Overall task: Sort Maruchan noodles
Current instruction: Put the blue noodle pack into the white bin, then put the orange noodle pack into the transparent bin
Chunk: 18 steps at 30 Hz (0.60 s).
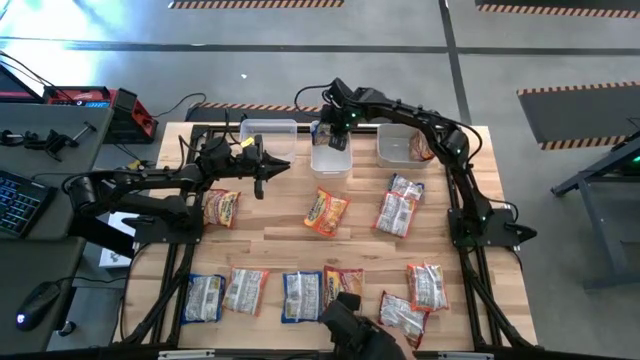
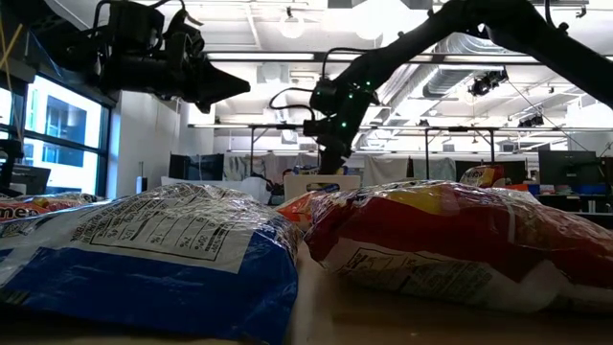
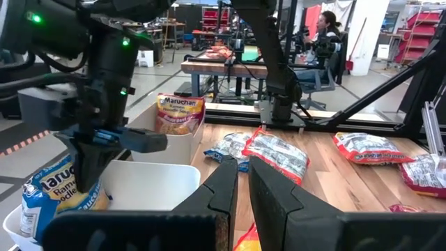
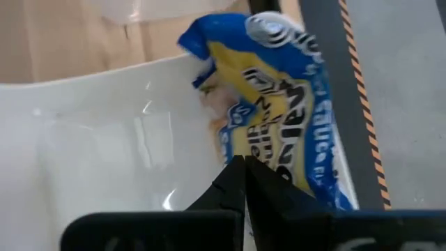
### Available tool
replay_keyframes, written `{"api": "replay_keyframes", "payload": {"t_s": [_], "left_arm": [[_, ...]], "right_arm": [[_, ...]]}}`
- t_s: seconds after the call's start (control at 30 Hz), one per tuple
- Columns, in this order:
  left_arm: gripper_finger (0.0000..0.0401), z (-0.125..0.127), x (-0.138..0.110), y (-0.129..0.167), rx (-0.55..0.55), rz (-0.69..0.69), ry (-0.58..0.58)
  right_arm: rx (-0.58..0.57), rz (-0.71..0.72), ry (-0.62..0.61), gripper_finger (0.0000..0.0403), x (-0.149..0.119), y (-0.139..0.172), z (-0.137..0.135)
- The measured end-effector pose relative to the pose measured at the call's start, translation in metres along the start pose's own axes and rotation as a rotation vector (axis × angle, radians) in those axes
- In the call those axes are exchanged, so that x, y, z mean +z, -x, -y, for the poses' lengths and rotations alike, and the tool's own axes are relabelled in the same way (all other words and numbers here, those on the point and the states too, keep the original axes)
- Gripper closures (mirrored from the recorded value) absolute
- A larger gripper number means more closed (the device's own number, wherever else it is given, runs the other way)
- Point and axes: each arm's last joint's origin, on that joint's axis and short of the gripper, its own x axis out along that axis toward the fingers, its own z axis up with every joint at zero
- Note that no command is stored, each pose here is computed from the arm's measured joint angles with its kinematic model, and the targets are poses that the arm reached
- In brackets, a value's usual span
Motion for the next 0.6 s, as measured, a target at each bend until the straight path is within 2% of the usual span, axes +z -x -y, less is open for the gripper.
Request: {"api": "replay_keyframes", "payload": {"t_s": [0.27,0.43,0.6], "left_arm": [[0.0376,0.000,0.000,0.000,0.000,0.000,0.000],[0.0376,0.000,0.000,0.000,0.000,-0.001,-0.009],[0.0376,0.000,-0.002,0.000,0.003,-0.023,0.002]], "right_arm": [[0.008,0.039,0.028,0.0403,0.004,0.008,-0.001],[0.010,0.075,0.087,0.0403,0.015,0.044,-0.017],[0.034,0.042,0.113,0.0403,0.013,0.077,-0.034]]}}
